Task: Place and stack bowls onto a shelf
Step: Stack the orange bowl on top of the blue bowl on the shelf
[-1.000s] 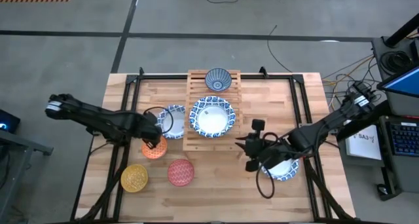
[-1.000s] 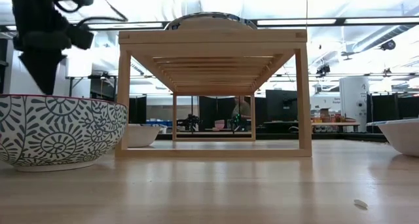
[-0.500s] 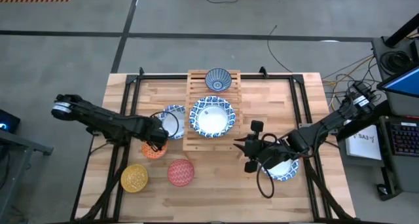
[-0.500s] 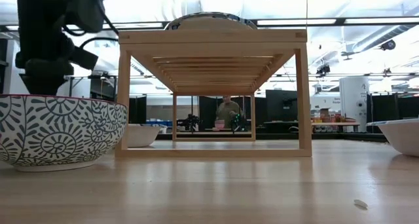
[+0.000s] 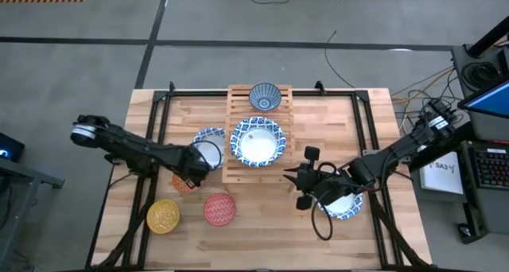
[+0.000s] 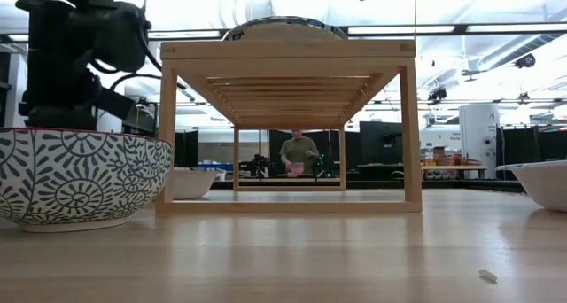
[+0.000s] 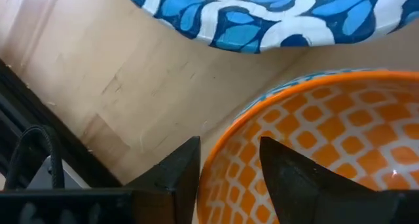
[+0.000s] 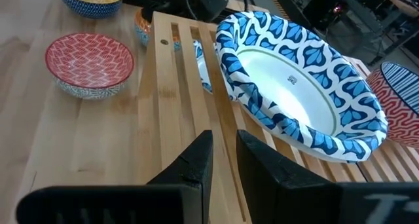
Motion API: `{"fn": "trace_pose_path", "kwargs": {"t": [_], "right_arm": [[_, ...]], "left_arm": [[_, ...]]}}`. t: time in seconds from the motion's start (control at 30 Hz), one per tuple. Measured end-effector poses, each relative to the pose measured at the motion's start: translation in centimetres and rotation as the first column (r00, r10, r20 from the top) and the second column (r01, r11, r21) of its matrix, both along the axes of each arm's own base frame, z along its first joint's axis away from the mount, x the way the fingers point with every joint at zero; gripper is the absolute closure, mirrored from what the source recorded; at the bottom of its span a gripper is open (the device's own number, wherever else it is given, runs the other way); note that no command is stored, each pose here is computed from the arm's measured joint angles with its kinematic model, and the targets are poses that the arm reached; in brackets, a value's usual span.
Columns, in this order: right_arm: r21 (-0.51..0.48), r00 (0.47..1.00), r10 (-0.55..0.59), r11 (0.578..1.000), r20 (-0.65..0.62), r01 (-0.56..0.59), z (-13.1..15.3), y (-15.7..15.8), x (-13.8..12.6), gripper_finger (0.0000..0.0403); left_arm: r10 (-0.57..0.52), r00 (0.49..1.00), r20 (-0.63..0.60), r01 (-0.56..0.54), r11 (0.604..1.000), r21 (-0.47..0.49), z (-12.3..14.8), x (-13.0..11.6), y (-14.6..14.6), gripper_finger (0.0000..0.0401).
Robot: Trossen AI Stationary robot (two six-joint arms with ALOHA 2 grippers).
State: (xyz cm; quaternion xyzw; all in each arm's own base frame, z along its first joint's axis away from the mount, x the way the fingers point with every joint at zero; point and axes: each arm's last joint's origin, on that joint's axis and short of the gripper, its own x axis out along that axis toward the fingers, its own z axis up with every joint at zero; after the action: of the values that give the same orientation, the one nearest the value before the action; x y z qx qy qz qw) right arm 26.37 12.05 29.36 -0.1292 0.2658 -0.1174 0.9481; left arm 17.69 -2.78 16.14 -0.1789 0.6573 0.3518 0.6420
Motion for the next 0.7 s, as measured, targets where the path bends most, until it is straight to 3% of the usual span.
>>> {"fn": "trace_pose_path", "kwargs": {"t": [0.27, 0.7], "right_arm": [[0.003, 1.000, -0.001, 1.000, 0.003, 0.001, 0.0, 0.0, 0.0, 0.0346], [0.012, 1.000, -0.002, 1.000, 0.008, 0.002, 0.0, 0.1, 0.0, 0.0346]], "left_arm": [[-0.042, 0.998, -0.038, 0.040, 0.997, -0.059, -0.1, 0.2, -0.2, 0.0381], [-0.257, 0.958, 0.132, 0.267, 0.961, -0.071, 4.8, 0.2, -1.3, 0.0399]]}}
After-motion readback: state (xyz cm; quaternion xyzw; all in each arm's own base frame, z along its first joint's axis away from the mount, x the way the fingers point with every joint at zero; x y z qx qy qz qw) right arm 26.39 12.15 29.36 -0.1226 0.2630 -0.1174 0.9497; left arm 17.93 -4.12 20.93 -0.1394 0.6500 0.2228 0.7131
